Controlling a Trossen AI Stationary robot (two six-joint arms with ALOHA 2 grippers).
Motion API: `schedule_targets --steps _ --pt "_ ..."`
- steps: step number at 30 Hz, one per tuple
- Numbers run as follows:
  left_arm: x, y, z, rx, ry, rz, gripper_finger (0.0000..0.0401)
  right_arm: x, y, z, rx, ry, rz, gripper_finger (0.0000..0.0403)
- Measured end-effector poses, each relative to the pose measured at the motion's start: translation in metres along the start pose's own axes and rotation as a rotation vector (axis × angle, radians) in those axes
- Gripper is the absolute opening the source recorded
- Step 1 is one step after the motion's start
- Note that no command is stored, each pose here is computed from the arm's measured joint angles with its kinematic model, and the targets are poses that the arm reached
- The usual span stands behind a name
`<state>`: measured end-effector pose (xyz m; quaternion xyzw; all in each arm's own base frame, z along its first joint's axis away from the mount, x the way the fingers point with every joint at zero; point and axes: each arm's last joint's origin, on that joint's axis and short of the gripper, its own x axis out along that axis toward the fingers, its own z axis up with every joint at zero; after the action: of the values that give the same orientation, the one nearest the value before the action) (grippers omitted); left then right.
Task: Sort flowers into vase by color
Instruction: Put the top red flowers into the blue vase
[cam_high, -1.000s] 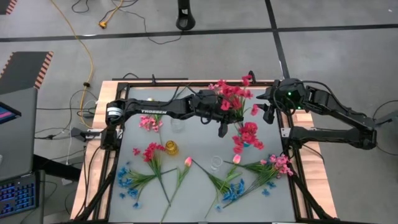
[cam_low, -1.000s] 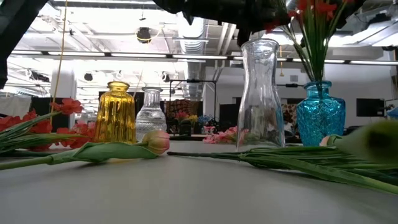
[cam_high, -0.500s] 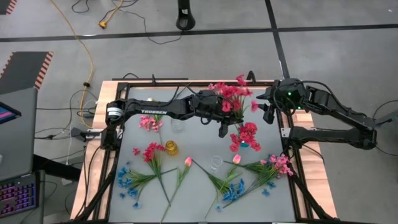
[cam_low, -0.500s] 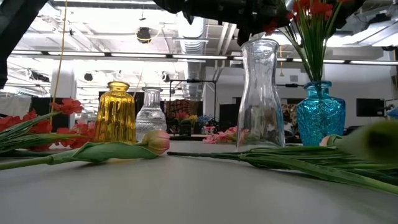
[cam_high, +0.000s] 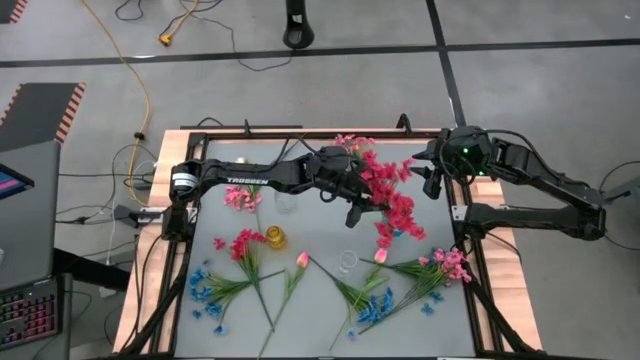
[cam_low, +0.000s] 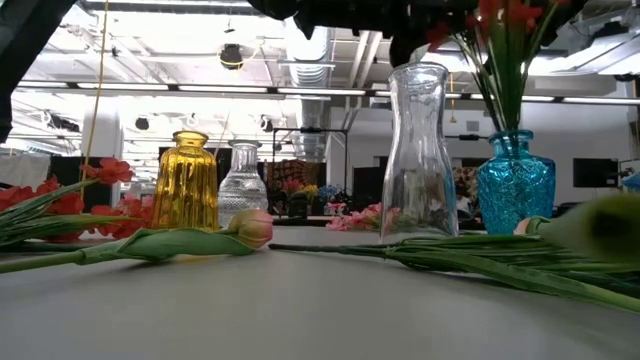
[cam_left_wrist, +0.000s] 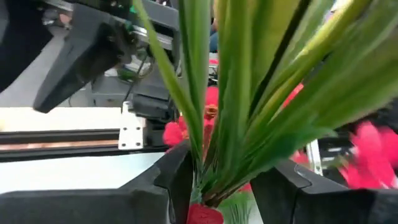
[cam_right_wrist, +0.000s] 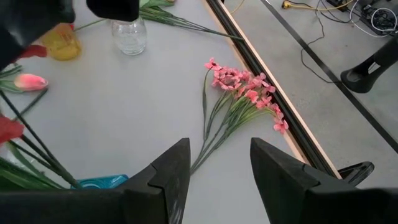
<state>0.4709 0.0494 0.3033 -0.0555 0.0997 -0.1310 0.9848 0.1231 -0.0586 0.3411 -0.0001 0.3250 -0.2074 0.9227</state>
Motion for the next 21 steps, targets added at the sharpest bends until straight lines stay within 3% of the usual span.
schedule_targets --steps 8,11,15,21 --pt "-0.004 0.014 0.000 0.064 0.004 0.186 0.0130 0.000 0.000 0.000 0.011 0.000 0.000 0.0193" --pt "-0.004 0.013 -0.001 0.026 0.011 0.181 0.0130 0.000 0.000 0.000 0.019 0.001 0.000 0.0193" --pt "-0.004 0.011 -0.003 0.112 0.044 0.174 0.0130 0.000 0.000 0.000 0.018 0.004 0.000 0.0193" --pt "-0.004 0.013 -0.005 0.071 0.064 0.207 0.0145 0.000 0.000 0.000 0.018 0.004 0.000 0.0193"
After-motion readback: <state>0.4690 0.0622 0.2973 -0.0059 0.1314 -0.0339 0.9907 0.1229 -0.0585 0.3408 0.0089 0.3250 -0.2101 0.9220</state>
